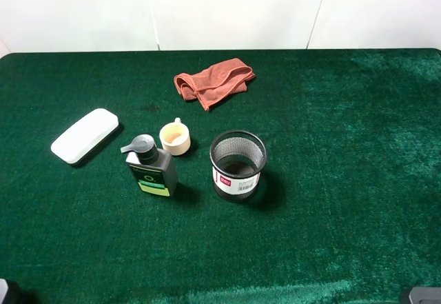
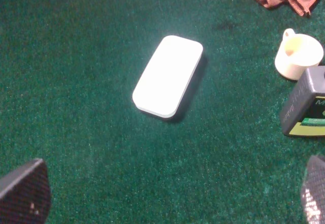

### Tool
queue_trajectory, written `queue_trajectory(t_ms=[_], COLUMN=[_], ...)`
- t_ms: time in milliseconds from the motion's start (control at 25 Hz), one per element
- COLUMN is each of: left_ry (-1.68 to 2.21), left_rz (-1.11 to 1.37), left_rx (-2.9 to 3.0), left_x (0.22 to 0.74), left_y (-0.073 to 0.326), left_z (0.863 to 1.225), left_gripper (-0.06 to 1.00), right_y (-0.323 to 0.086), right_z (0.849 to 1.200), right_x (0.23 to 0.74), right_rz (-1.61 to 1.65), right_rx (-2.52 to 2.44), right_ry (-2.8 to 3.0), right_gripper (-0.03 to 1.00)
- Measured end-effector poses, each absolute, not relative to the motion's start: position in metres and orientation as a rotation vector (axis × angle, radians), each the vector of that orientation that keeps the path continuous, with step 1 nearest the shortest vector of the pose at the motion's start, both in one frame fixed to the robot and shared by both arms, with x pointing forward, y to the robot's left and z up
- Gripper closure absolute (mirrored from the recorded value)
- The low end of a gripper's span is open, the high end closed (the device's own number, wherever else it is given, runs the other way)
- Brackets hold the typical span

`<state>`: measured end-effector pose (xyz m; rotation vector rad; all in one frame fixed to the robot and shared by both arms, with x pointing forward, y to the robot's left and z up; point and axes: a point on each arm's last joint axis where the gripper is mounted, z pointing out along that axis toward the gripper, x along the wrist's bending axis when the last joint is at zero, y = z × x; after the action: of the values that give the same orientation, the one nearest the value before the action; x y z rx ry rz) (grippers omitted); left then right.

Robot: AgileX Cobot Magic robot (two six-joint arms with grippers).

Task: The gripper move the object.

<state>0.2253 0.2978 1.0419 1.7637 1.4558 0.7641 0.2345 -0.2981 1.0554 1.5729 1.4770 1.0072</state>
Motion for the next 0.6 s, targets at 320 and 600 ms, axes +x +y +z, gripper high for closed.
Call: queue_trajectory(t_ms=[320,600], left_ry=[1.456,1.456], left_rz=[0.764,0.764], left_rx=[1.764,1.764], left_x=[0.2253,0.2253], left_y=[0.2978,0.2978], left_z=[1.0419,1.0419], left_gripper=[-0.05,-0.05], right_y=[-0.2981,-0.2981], right_z=[1.0554,1.0554], right_x=[0.2345,0.2345], right_rz=[1.007,1.007], right_rx=[1.573,1.573], right_ry=[1.477,1.477], right_gripper=[0.27,0.27])
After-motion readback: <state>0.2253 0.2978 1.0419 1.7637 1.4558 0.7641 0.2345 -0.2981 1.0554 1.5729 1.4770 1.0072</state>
